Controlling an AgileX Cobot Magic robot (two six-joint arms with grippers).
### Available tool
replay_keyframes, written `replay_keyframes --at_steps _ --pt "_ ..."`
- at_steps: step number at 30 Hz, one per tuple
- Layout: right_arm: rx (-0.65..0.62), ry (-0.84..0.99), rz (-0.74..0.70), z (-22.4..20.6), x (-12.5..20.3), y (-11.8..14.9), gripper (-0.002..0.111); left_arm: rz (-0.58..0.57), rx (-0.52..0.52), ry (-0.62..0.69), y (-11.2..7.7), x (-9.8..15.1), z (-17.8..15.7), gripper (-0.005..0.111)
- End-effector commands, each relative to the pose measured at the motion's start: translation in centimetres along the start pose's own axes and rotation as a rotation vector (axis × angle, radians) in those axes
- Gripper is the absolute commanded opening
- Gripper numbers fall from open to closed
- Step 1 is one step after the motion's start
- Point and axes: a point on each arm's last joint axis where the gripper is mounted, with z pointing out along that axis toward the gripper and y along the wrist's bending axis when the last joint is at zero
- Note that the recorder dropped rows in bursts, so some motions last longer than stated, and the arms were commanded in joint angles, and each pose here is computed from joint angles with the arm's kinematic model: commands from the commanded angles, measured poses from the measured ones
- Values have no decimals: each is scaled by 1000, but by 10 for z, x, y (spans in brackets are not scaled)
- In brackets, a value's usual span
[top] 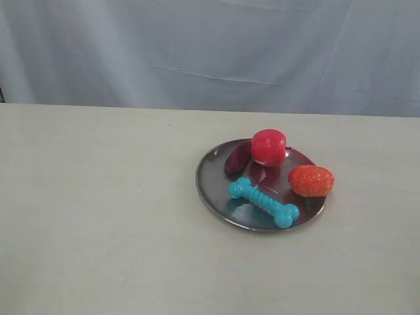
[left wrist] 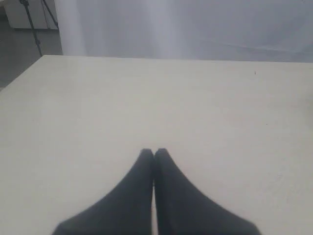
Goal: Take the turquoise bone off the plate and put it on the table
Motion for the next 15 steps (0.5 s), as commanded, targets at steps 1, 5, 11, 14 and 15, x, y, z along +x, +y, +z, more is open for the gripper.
replay_keyframes --at_steps 1,5,11,14,15 --pt "5 -1 5 0 1 0 0 -4 8 -4 0 0 0 0" --pt "5 -1 5 0 1 0 0 -4 8 -4 0 0 0 0" --pt "5 -1 5 0 1 0 0 -4 8 -4 0 0 0 0" --pt "11 -62 -28 0 -5 -1 0 -4 8 -4 0 0 0 0" --pt "9 -92 -28 0 -7 -1 0 -4 8 -4 0 0 0 0"
